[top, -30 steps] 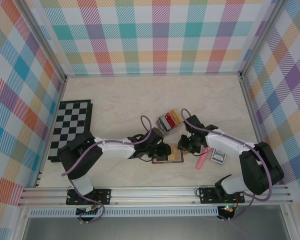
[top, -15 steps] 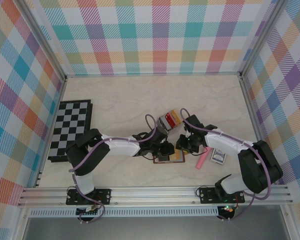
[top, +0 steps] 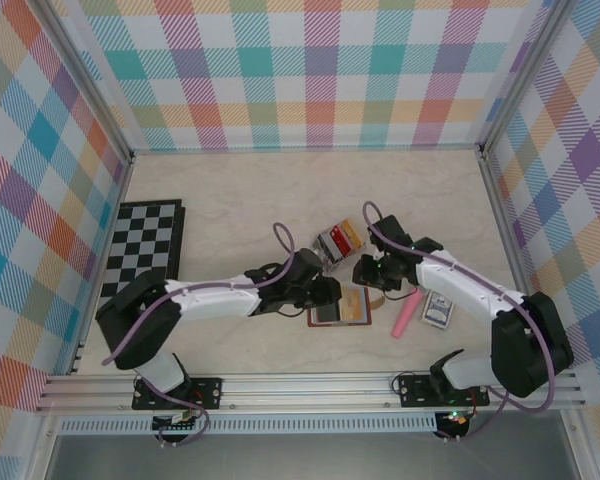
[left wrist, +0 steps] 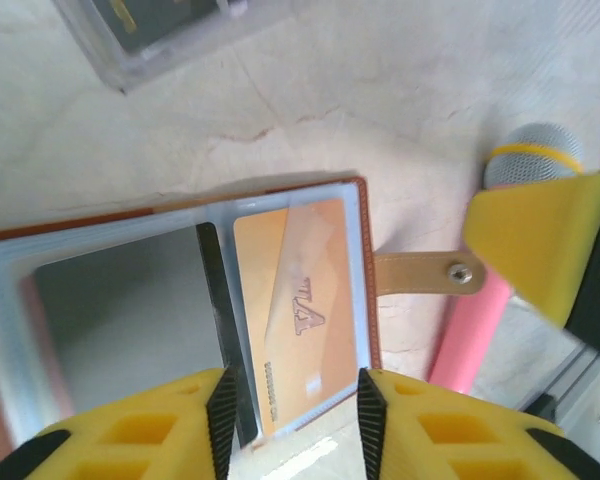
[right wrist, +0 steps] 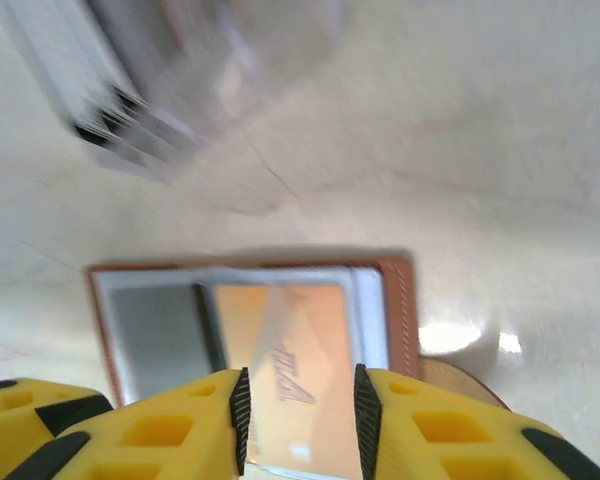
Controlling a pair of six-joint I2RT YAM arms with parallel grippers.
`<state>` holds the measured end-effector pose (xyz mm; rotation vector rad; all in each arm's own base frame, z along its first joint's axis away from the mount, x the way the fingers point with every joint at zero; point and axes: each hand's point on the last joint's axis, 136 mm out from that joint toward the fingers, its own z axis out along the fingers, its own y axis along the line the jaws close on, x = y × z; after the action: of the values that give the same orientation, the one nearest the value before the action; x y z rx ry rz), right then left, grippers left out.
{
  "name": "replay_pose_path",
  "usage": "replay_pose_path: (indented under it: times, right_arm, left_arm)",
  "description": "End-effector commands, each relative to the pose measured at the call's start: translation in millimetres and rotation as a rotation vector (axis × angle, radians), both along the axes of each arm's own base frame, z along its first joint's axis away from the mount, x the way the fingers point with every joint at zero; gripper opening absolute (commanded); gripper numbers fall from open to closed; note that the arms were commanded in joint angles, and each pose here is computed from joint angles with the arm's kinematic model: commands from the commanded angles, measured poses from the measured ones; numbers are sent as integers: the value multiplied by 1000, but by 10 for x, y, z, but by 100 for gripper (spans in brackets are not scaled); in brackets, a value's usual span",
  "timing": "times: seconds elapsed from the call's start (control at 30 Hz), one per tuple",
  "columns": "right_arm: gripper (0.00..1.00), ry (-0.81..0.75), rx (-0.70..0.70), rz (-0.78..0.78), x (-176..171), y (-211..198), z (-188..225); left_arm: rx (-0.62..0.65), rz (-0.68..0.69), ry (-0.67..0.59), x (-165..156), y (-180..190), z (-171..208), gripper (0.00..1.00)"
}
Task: Put the credit cards into the card holder
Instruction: Pick up the credit card from the storage box.
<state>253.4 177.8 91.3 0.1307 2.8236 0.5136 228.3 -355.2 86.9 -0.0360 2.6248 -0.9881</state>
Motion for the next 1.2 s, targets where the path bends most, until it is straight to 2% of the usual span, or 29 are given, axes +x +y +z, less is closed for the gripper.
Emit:
replay_pose_path:
  times: [0.0, 0.13, 0.33, 0.6, 1.17]
  right_arm:
    - [37, -78, -31, 81, 136, 44, 226]
    - [39, -114, -72, 165, 303, 217, 324]
    - [41, -168, -280, 289, 578, 452, 298]
    - [42, -198, -484, 395, 876, 650, 123]
    - [45, -190, -638, 460, 1087, 746, -158]
  left_arm:
    - [56, 125, -22, 143, 404, -23, 42]
    - [34, 257, 12, 278, 791, -47, 47]
    - [-28, 360, 79, 451, 1134, -88, 57]
    - [-47, 383, 109, 570, 1201, -132, 60]
    - [-37, 381, 128, 575, 1215, -217, 61]
